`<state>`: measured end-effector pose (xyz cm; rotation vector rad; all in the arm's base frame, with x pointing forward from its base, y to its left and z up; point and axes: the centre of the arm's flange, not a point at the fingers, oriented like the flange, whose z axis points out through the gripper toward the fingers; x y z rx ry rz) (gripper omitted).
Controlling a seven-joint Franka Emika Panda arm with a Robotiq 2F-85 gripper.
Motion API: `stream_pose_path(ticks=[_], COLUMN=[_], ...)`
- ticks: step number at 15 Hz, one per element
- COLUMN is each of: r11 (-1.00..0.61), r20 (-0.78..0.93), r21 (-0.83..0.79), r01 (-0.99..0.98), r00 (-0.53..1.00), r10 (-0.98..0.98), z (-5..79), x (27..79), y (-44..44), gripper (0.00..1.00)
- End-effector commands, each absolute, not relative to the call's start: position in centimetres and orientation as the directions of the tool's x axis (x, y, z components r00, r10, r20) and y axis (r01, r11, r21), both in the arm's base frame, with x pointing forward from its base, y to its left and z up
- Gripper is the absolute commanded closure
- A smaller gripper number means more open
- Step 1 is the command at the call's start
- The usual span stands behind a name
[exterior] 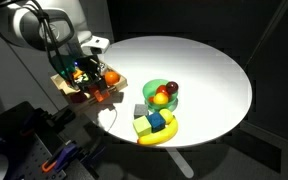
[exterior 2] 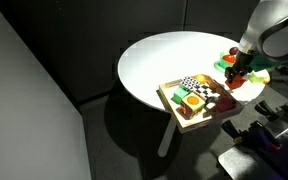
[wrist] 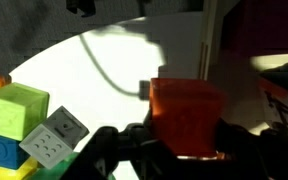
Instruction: Slide the orange block a little to the right, slide the gray block a little to the right, slide the lime green block a little forward, flip the orange block to the left on the table, pick up the orange block and put it in the tray
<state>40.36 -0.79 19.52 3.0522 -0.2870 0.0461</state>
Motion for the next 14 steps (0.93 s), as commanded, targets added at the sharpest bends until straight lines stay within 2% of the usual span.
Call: stream_pose_path(ticks=[1, 11, 12, 13, 14], r11=[-0.984, -0.997, -0.997, -0.997, -0.997], r20=[0.068, 0.139, 0.146, 0.154, 0.156], r21=[0.053, 0.030, 0.027, 0.024, 0.018], r01=[-0.171, -0.070, -0.069, -0.071, -0.073], r00=[0.984, 0.988, 0.987, 0.986, 0.985], r10=[-0.167, -0.065, -0.065, -0.067, -0.069], z=[21.8, 21.0, 21.0, 21.0, 21.1], x=[40.0, 41.7, 41.8, 42.0, 42.0], y=[1.5, 5.8, 5.9, 5.9, 5.8], gripper=[0.76, 0.76, 0.39, 0.25, 0.18])
